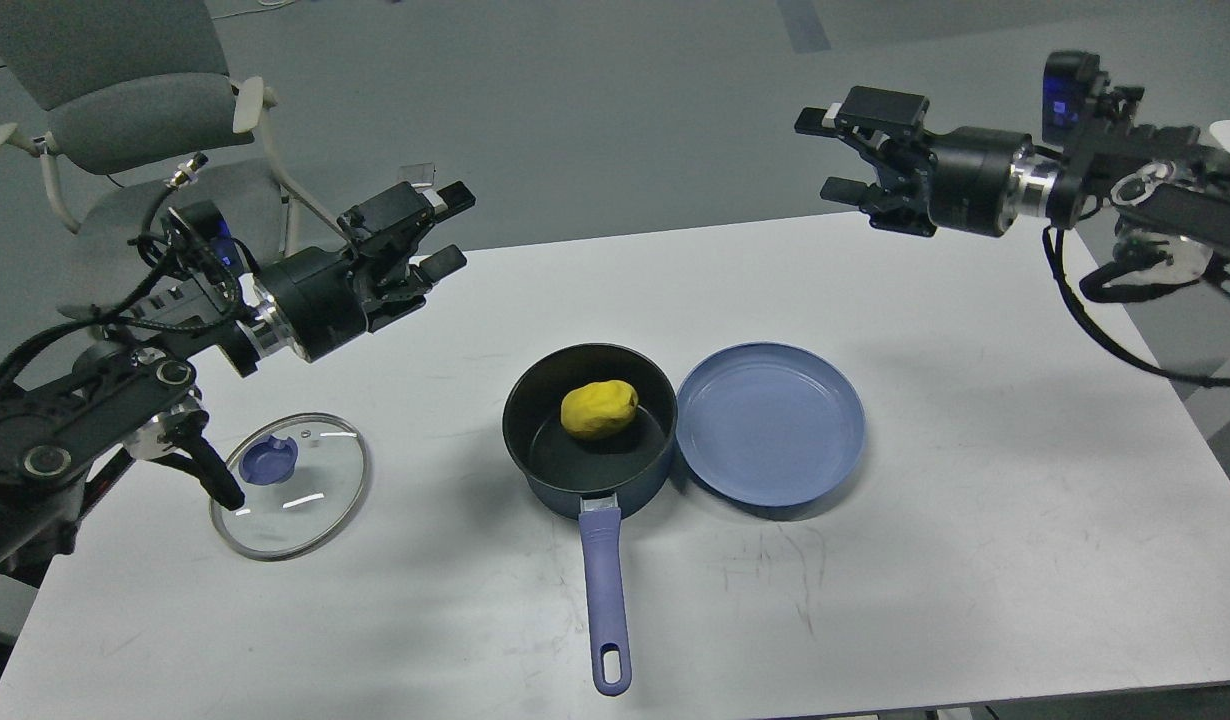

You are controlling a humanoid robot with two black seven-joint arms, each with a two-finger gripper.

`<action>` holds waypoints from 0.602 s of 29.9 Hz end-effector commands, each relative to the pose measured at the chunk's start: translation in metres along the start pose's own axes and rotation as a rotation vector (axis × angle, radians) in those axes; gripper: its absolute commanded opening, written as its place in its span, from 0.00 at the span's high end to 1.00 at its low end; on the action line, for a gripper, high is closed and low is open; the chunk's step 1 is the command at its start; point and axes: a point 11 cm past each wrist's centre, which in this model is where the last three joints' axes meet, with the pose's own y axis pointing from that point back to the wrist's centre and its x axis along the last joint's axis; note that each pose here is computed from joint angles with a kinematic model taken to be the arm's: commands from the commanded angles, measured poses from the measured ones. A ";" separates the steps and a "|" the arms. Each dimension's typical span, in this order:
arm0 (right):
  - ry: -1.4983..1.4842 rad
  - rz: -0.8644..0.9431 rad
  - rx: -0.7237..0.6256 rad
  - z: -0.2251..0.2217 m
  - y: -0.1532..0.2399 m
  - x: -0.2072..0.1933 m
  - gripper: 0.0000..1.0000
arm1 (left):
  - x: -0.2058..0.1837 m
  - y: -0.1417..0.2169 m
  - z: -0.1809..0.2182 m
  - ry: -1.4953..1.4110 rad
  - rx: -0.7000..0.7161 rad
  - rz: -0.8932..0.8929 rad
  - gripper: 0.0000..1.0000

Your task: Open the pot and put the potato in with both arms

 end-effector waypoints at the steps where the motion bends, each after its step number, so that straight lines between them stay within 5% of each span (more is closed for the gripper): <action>1: -0.180 0.113 0.060 0.038 0.024 -0.002 0.04 | -0.006 0.000 -0.011 0.060 -0.002 0.016 0.03; 18: -0.402 0.179 0.094 0.095 0.032 -0.042 0.00 | -0.014 0.009 -0.050 0.339 -0.056 0.175 0.03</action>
